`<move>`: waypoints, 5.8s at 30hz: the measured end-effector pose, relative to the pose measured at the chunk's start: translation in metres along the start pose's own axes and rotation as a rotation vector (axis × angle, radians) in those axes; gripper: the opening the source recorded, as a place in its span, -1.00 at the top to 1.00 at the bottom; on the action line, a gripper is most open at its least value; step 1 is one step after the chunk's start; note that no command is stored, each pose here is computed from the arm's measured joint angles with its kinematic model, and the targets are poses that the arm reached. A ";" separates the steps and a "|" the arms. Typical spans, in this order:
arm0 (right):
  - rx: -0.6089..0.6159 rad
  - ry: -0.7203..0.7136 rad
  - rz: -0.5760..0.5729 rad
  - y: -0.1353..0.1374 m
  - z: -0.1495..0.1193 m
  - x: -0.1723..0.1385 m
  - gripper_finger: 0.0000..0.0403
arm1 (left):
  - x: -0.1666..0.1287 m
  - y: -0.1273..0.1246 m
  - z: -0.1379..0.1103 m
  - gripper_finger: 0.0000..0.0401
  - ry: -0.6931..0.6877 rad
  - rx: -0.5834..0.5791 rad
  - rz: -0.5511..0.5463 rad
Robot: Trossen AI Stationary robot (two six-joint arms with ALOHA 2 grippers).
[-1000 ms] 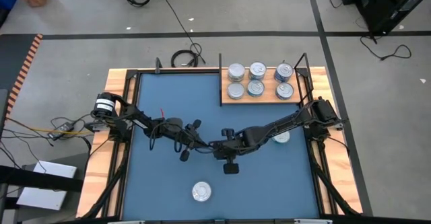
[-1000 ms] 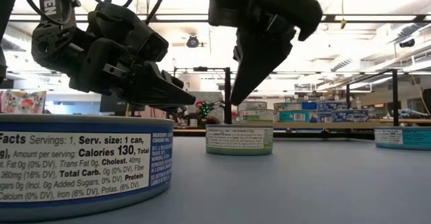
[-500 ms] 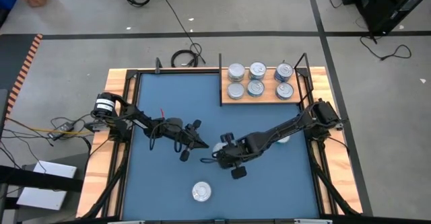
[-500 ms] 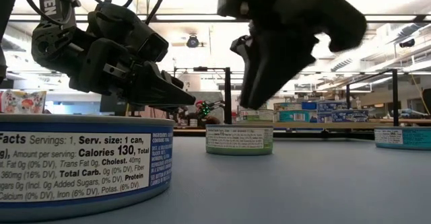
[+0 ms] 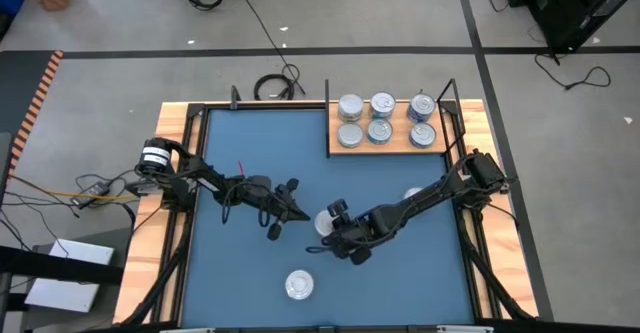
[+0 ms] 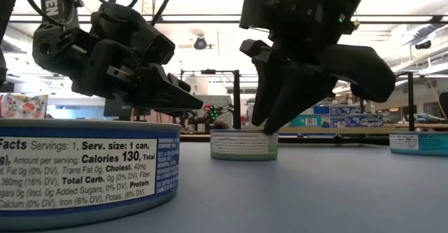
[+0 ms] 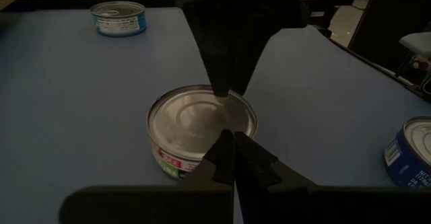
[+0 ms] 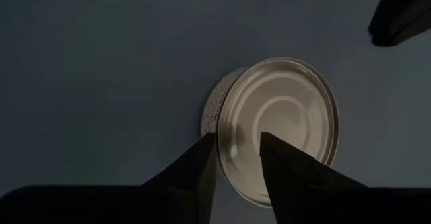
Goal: Stack canned seafood by type on shelf
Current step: Stack the green tuna can on to the green tuna can on the shelf aligned with the other green tuna can
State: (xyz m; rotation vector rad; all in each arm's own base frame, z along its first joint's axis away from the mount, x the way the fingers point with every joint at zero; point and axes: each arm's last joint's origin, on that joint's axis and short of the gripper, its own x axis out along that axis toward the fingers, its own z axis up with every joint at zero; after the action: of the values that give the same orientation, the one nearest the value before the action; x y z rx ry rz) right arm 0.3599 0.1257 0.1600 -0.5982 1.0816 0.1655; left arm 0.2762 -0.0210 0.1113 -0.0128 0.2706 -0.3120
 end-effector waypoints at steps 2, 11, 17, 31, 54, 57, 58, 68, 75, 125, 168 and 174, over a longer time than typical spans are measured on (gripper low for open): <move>0.005 0.001 -0.001 -0.002 0.000 0.001 0.39 | 0.000 0.000 0.000 0.97 -0.003 -0.003 0.000; 0.030 0.009 0.038 -0.013 -0.006 0.006 0.40 | -0.005 0.015 0.004 0.97 -0.044 -0.031 -0.018; 0.012 0.029 0.035 -0.018 -0.019 0.015 0.40 | -0.010 0.028 0.004 0.97 -0.054 -0.048 -0.034; 0.076 0.057 0.025 -0.050 -0.034 0.027 0.57 | -0.019 0.051 0.004 0.97 -0.077 -0.085 0.042; 0.077 0.020 0.032 -0.084 -0.047 0.037 0.98 | -0.071 0.060 0.006 0.97 -0.131 -0.045 0.172; 0.082 0.003 0.053 -0.084 -0.046 0.037 0.97 | -0.076 0.056 0.001 0.97 -0.124 -0.029 0.204; 0.085 0.003 0.058 -0.084 -0.046 0.037 0.98 | -0.077 0.056 -0.001 0.97 -0.122 -0.031 0.219; 0.293 -0.109 0.170 -0.100 -0.021 0.010 0.99 | -0.079 0.048 -0.003 0.97 -0.143 -0.022 0.215; 0.439 -0.111 0.240 -0.118 -0.027 0.004 0.99 | -0.074 0.040 -0.001 0.97 -0.150 -0.009 0.193; 0.485 -0.103 0.299 -0.132 -0.018 0.024 1.00 | -0.071 0.035 -0.004 0.97 -0.114 0.010 0.198; 0.521 0.156 0.065 -0.131 -0.042 0.027 0.99 | -0.052 0.042 -0.005 0.97 0.001 -0.090 0.230; 0.575 0.166 0.079 -0.125 -0.053 0.037 0.99 | -0.037 0.048 -0.015 0.97 -0.010 -0.117 0.204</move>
State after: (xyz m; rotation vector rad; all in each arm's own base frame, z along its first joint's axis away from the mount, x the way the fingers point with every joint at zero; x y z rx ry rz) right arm 0.3872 -0.0127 0.1574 -0.0517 1.2454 -0.1303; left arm 0.2524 0.0363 0.1041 -0.1012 0.2776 -0.0927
